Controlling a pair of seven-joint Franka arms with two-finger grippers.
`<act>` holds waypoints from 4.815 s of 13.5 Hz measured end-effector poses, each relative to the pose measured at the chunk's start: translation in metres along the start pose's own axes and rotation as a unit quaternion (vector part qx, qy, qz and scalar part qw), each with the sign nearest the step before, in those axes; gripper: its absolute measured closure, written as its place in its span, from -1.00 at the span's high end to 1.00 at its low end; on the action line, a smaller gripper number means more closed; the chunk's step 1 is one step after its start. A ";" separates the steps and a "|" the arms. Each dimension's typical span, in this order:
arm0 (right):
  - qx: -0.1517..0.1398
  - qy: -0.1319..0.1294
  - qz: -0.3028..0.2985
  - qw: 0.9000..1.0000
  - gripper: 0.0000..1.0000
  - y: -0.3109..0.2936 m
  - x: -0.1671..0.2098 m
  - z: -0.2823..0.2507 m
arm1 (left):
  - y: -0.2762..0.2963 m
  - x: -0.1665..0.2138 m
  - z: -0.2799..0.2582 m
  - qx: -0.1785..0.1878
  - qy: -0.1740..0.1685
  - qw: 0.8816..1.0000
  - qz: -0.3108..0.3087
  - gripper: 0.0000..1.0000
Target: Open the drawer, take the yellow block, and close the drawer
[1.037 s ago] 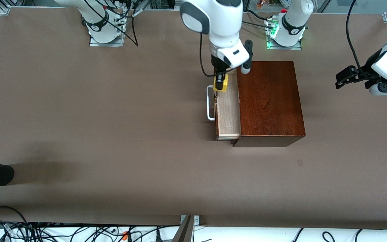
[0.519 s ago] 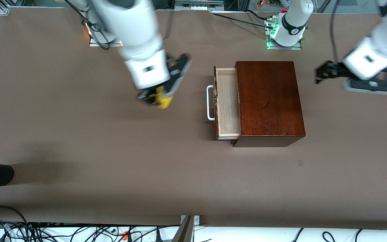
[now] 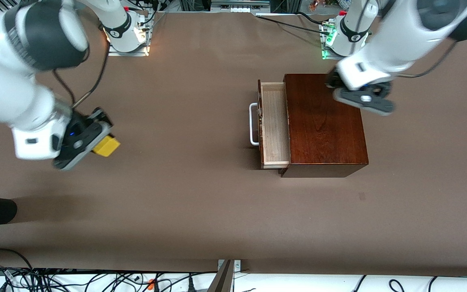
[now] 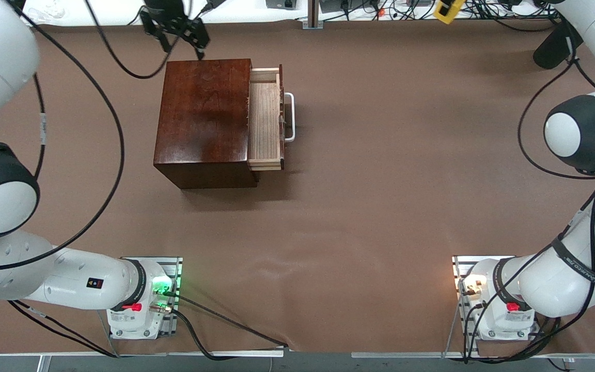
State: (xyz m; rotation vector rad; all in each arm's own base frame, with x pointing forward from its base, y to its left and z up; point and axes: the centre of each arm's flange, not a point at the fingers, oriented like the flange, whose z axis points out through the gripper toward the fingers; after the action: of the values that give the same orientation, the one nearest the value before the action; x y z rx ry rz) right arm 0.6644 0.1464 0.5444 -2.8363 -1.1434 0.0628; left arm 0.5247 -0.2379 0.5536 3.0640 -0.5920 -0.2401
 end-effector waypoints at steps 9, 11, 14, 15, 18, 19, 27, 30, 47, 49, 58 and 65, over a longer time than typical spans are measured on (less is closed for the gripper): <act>-0.007 -0.018 0.122 0.992 0.11 0.071 -0.056 0.177 | 0.187 0.088 0.091 -0.014 0.072 0.889 0.452 1.00; -0.006 -0.007 0.147 0.989 0.11 0.072 -0.066 0.207 | 0.212 0.105 0.137 -0.014 0.078 0.847 0.525 1.00; -0.012 0.012 0.176 0.984 0.11 0.072 -0.087 0.259 | 0.241 0.108 0.188 -0.001 0.052 0.807 0.589 1.00; -0.011 0.016 0.186 0.982 0.11 0.072 -0.093 0.273 | 0.243 0.107 0.200 0.008 0.040 0.801 0.598 1.00; -0.002 0.018 0.234 0.972 0.11 0.069 -0.099 0.298 | 0.237 0.105 0.234 0.006 0.008 0.796 0.606 1.00; 0.001 0.023 0.246 0.969 0.11 0.068 -0.097 0.304 | 0.235 0.103 0.242 0.004 -0.001 0.795 0.606 1.00; 0.017 0.049 0.296 0.954 0.11 0.038 -0.068 0.343 | 0.223 0.096 0.258 -0.005 -0.044 0.795 0.605 1.00; 0.016 0.049 0.304 0.951 0.11 0.027 -0.060 0.344 | 0.197 0.098 0.259 -0.006 -0.075 0.798 0.598 1.00; -0.002 0.091 0.352 0.932 1.00 0.044 -0.040 0.217 | 0.144 0.106 0.246 -0.013 -0.094 0.811 0.577 1.00; -0.011 0.069 0.361 0.930 1.00 0.033 -0.027 0.183 | 0.144 0.105 0.246 -0.012 -0.096 0.811 0.577 1.00; -0.015 0.019 0.337 0.941 1.00 0.009 -0.071 0.025 | 0.140 0.104 0.215 -0.001 -0.077 0.814 0.576 1.00; -0.004 0.036 0.314 0.949 1.00 -0.013 -0.157 -0.078 | 0.057 0.070 0.033 0.036 -0.012 0.897 0.441 1.00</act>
State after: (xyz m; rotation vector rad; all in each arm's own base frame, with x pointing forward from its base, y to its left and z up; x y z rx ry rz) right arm 0.5479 0.0422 0.6249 -3.0516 -0.1906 -0.0065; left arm 0.5624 -0.3159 0.5132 2.4920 -1.8955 -0.2240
